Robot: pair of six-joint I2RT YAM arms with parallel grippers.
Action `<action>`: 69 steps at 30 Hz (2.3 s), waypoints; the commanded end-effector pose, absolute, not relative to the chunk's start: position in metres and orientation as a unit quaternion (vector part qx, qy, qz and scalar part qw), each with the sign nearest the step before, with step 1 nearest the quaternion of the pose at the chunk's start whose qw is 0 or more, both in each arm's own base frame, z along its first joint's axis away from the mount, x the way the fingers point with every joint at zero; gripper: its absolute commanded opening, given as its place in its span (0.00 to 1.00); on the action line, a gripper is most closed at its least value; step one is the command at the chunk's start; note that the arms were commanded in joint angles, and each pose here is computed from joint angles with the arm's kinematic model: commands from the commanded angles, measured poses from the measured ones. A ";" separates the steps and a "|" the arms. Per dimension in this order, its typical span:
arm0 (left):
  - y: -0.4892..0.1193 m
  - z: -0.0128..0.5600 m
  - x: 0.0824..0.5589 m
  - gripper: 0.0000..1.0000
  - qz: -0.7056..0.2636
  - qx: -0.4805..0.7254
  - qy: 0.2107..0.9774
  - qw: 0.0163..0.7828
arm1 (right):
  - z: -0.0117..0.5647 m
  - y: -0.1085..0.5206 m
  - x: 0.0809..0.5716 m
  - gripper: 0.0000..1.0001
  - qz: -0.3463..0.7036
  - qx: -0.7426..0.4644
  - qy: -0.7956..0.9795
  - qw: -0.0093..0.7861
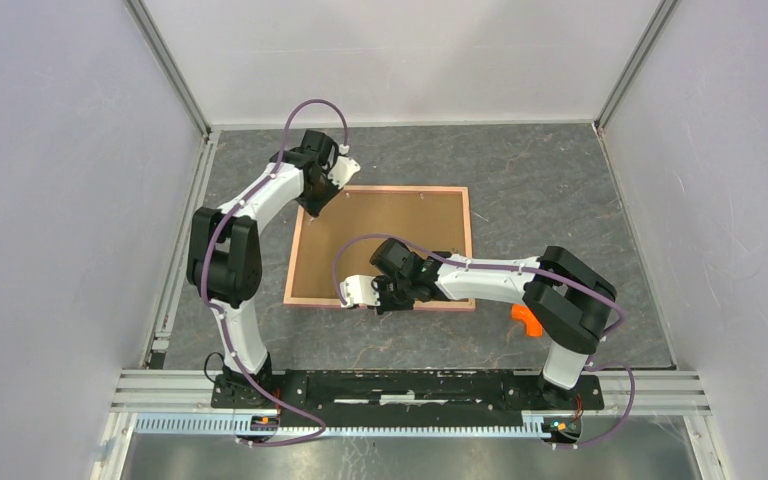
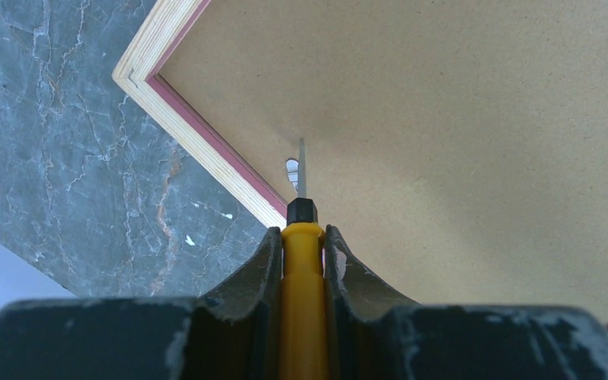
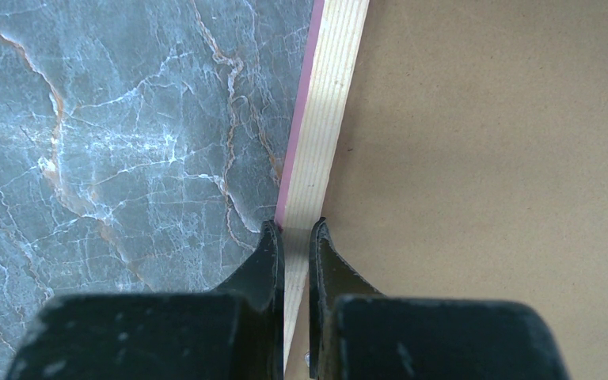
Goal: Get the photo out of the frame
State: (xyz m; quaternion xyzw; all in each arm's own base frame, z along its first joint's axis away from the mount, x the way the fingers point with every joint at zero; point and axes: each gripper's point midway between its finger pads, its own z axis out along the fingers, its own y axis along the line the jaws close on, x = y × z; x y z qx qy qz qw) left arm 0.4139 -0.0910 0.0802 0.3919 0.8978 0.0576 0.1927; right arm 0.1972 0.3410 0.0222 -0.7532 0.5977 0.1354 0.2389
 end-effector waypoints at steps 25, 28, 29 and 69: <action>-0.080 0.079 0.387 0.02 0.050 0.373 0.911 0.167 | -0.021 0.301 0.146 0.00 0.165 -0.787 0.586 0.101; -0.083 0.078 0.378 0.02 0.039 0.383 0.909 0.159 | -0.021 0.301 0.147 0.00 0.165 -0.787 0.586 0.101; -0.084 0.078 0.376 0.02 0.036 0.385 0.908 0.159 | -0.021 0.301 0.146 0.00 0.166 -0.787 0.586 0.100; -0.089 0.138 0.371 0.02 -0.067 0.342 0.911 0.220 | 0.015 0.215 0.287 0.36 -0.082 -0.813 0.555 0.157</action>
